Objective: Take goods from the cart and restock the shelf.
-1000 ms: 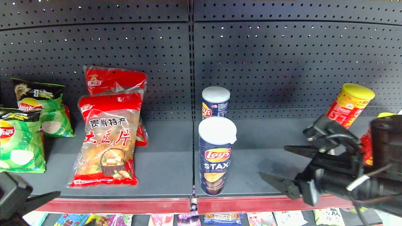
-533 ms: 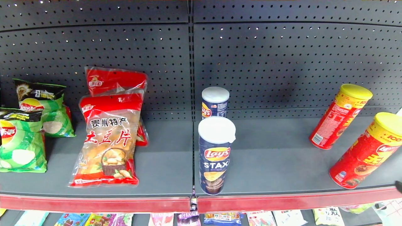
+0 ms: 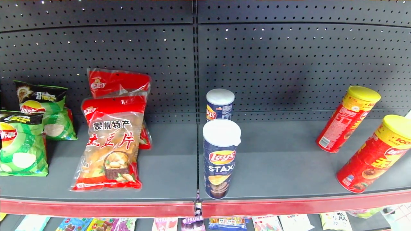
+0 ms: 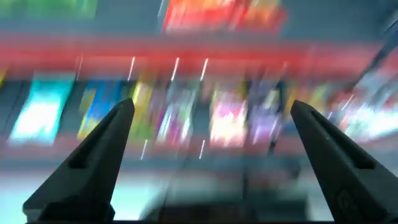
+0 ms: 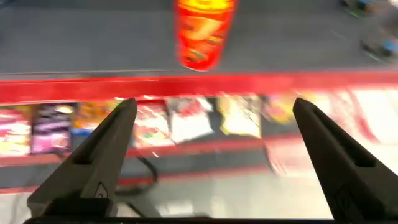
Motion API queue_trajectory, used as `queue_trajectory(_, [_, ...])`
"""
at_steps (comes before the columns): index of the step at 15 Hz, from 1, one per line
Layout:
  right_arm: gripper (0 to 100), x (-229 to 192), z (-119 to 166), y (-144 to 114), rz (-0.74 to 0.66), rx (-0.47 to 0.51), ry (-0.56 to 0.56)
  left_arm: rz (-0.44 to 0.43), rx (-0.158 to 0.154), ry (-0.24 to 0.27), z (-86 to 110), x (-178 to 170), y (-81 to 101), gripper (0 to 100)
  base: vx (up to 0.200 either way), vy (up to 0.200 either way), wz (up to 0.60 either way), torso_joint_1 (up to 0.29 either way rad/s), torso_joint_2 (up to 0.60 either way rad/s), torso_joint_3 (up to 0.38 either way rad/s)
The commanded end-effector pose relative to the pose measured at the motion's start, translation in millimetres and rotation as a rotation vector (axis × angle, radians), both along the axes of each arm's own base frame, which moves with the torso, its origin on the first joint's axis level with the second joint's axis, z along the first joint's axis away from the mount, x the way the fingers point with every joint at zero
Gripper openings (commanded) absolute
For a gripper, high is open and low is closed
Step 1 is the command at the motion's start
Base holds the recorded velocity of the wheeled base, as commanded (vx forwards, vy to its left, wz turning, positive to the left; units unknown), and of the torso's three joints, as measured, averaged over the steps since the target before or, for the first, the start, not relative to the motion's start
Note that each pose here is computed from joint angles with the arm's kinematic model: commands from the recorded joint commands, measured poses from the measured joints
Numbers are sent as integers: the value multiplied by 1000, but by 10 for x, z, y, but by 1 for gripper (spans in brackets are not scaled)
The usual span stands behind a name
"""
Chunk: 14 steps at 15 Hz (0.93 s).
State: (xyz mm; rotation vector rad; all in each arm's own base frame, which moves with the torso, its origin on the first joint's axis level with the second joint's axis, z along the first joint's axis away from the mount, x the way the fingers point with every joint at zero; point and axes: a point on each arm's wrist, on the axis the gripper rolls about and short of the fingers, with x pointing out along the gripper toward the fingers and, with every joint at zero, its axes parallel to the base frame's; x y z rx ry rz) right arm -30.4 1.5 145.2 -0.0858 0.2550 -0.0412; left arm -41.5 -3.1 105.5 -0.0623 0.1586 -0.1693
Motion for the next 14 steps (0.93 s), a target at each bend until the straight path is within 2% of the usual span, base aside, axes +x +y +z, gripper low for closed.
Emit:
queue_trajectory(1, [100, 8, -590, -9, 78, 24, -222, 0, 0, -15, -143, 11, -8, 100, 0, 0, 0, 0, 0, 0])
queue_trajectory(2, [100, 59, -629, -25, 7, 15, -284, 88, 22, -27, -166, 37, 12, 100, 0, 0, 0, 0, 0, 0])
queue_trajectory(3, [100, 65, -626, -28, -9, 33, -304, 202, 32, -60, -179, 71, 39, 100, 0, 0, 0, 0, 0, 0])
queue_trajectory(4, [100, 66, -625, -28, -10, 34, -307, 247, 31, -82, -181, 87, 48, 100, 0, 0, 0, 0, 0, 0])
queue_trajectory(5, [100, 64, -623, -26, 0, 37, -304, 245, 43, -86, -180, 89, 48, 100, 0, 0, 0, 0, 0, 0])
queue_trajectory(6, [100, 64, -625, -25, 8, 36, -302, 213, 87, -89, -180, 89, 41, 100, 0, 0, 0, 0, 0, 0])
queue_trajectory(7, [100, 64, -625, -17, 40, 40, -302, 135, 117, -96, -183, 91, 25, 100, 0, 0, 0, 0, 0, 0])
queue_trajectory(8, [100, 64, -625, -12, 63, 42, -301, 99, 125, -99, -185, 92, 17, 100, 0, 0, 0, 0, 0, 0])
queue_trajectory(14, [100, 64, -625, -12, 63, 70, -301, 105, 139, -102, -184, 92, 19, 100, 0, 0, 0, 0, 0, 0])
